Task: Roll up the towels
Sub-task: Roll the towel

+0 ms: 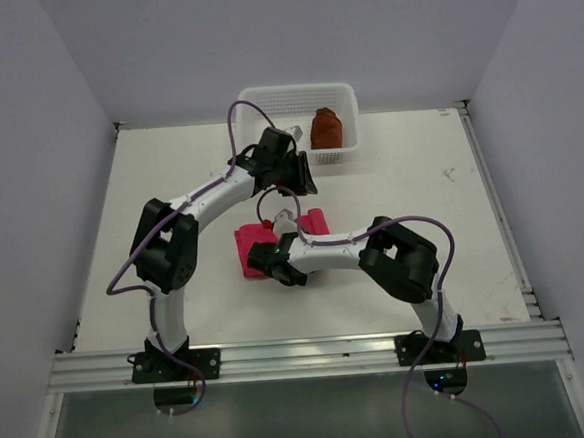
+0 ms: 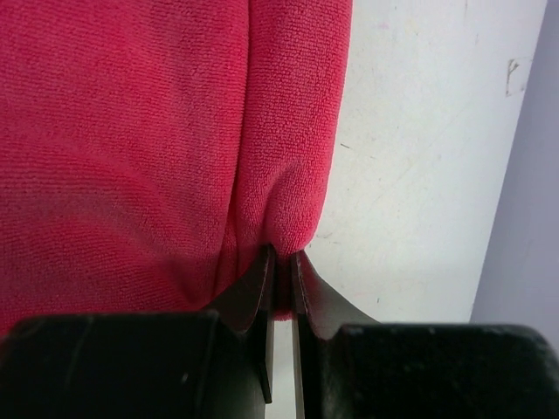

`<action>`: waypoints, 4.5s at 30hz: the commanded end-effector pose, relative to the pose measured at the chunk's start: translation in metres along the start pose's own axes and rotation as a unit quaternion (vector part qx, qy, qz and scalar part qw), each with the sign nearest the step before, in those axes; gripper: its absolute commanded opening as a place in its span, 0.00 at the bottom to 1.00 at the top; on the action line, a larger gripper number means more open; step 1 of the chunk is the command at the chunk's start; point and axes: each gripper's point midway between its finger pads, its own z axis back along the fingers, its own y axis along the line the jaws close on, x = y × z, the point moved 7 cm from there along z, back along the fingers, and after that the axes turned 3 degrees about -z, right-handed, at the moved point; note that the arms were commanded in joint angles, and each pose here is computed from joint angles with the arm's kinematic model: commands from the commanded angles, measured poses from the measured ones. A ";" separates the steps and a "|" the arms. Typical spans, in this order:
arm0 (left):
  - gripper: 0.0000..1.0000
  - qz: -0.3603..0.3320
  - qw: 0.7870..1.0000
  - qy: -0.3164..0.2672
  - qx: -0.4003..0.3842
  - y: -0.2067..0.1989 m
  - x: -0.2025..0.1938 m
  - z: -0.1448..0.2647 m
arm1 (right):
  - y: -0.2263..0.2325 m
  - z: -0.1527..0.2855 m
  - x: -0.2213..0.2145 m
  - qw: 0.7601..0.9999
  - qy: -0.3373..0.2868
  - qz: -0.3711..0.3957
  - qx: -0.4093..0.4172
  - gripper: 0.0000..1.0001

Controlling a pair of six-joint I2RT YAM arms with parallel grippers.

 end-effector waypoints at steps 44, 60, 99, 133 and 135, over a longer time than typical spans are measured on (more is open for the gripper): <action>0.15 -0.025 0.990 0.095 -0.102 -0.003 -0.068 -0.010 | 0.048 -0.014 -0.022 0.990 0.035 0.137 -0.007 0.00; 0.15 0.015 0.989 0.117 -0.085 0.039 -0.077 -0.040 | 0.041 -0.002 -0.008 0.998 -0.004 0.065 0.027 0.00; 0.10 0.036 0.989 0.128 -0.060 0.055 -0.084 -0.046 | -0.023 0.036 0.002 0.969 -0.042 -0.185 0.159 0.58; 0.09 0.042 0.990 0.125 -0.053 0.057 -0.089 -0.041 | -0.054 -0.025 0.011 0.762 0.046 -0.503 0.405 0.38; 0.09 0.042 0.990 0.123 -0.051 0.057 -0.088 -0.041 | -0.052 -0.028 0.008 0.765 0.051 -0.501 0.402 0.35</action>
